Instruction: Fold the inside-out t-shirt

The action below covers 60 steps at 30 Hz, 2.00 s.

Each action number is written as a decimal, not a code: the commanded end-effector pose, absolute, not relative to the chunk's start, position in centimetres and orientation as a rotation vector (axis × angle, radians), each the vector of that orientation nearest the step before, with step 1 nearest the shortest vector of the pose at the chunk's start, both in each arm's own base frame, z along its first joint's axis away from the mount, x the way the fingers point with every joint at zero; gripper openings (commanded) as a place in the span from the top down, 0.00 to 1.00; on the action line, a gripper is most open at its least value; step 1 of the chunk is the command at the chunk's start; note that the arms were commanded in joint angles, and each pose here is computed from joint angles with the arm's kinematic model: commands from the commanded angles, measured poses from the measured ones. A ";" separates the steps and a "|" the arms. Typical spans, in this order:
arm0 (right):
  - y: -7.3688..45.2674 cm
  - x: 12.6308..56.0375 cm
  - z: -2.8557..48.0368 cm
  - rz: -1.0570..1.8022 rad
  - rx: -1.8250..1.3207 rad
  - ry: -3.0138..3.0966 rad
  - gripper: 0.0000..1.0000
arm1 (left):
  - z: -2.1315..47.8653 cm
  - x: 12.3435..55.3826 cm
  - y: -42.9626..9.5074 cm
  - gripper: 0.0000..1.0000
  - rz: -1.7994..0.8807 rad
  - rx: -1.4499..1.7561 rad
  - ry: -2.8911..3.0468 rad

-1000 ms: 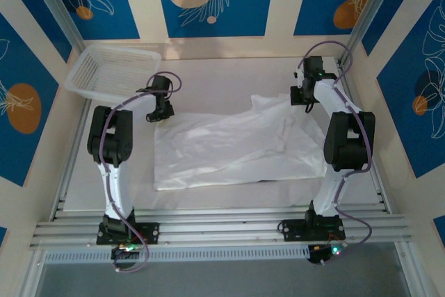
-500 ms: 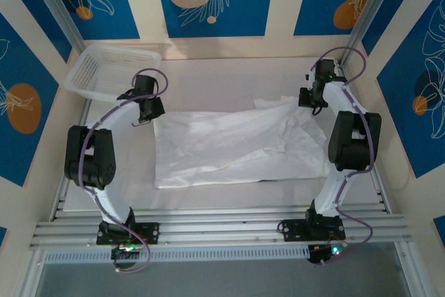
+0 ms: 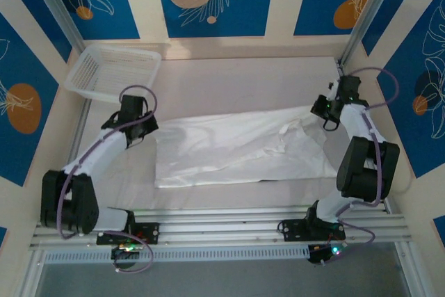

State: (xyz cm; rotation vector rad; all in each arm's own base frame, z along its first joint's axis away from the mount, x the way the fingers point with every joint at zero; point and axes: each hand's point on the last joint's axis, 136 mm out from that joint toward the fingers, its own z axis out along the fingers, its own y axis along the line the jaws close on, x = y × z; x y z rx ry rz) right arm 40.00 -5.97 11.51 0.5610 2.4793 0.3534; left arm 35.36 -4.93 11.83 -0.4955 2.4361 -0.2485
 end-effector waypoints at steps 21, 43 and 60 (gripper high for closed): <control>-3.9 31.2 6.4 0.649 1.070 2.254 0.75 | 6.1 28.9 -4.5 0.89 -0.333 -0.605 2.461; -2.6 40.7 6.5 0.150 0.490 2.643 0.39 | 14.1 30.9 -9.2 0.39 -0.504 -0.248 2.293; -2.0 36.7 13.5 0.440 0.700 2.351 1.00 | 12.7 30.8 -8.3 0.39 -0.440 -0.303 2.338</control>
